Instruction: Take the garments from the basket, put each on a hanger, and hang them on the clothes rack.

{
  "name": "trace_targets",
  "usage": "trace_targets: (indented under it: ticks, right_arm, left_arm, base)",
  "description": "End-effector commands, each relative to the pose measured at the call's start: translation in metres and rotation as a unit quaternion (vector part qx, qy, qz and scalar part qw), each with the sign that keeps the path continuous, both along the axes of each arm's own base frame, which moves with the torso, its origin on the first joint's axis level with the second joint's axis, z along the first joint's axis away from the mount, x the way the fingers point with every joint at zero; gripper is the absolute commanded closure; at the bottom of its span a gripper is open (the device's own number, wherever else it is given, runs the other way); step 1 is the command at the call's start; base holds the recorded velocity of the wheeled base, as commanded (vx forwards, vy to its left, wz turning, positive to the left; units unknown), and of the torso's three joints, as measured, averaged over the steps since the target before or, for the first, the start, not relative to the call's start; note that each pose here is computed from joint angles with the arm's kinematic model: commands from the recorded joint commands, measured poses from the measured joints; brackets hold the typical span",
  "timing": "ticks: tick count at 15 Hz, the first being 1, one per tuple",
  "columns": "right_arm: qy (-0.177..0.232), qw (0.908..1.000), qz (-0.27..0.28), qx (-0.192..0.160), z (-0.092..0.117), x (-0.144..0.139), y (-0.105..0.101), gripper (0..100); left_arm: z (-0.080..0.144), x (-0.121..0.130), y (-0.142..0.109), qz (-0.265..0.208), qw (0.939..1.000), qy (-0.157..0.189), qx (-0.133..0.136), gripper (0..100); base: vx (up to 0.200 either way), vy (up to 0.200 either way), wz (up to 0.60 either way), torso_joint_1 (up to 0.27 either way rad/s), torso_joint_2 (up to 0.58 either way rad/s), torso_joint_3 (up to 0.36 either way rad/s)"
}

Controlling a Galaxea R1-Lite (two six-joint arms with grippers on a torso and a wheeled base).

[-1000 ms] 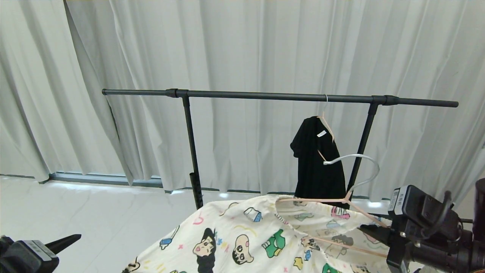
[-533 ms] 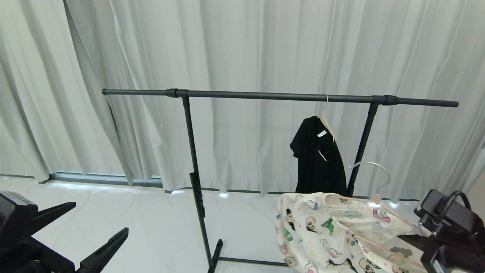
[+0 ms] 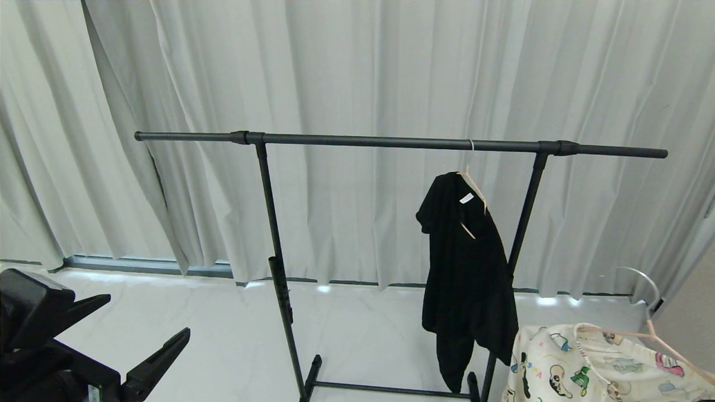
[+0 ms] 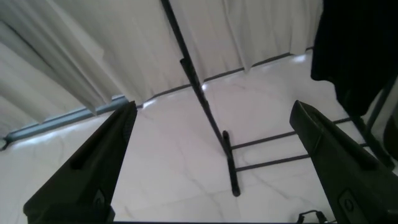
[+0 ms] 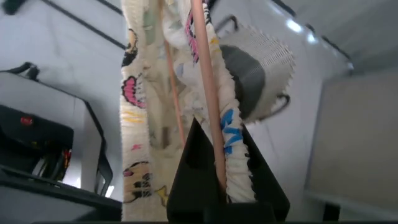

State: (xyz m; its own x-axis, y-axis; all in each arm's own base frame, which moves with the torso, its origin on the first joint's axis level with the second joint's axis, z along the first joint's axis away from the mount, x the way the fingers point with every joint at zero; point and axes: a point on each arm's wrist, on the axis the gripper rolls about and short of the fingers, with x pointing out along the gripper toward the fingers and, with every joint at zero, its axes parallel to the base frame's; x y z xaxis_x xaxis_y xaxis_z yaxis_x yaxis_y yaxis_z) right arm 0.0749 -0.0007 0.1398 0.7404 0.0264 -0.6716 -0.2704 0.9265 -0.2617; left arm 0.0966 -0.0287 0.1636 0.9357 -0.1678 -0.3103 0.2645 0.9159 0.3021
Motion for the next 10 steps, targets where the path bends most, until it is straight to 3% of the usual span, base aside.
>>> trace_targets:
  ticks: [1,2,5,10]
  right_arm:
    - [-0.025,0.9986,-0.046,-0.003,0.004,-0.009,-0.006,100]
    - [-0.027,0.9984,-0.049,-0.003,0.007,-0.007,-0.006,100]
    - [-0.027,0.9982,-0.054,0.007,0.015,0.006,-0.008,100]
    - [-0.068,0.9909,-0.041,0.109,0.048,0.049,0.009,100]
  left_arm:
    - [0.000,0.002,-0.001,-0.001,1.0000,0.002,0.001,0]
    - [0.000,0.002,-0.001,-0.001,1.0000,0.002,0.001,0]
    - [0.001,0.001,0.000,0.000,1.0000,-0.002,0.000,0]
    - [0.003,-0.001,0.000,0.000,1.0000,-0.008,-0.001,0]
  base:
    - [0.000,-0.200,0.00,0.007,0.00,0.002]
    - [0.000,-0.200,0.00,-0.002,0.01,0.002]
    - [0.000,0.000,0.00,0.000,0.00,0.000]
    - [0.000,0.000,0.00,0.000,0.00,0.000]
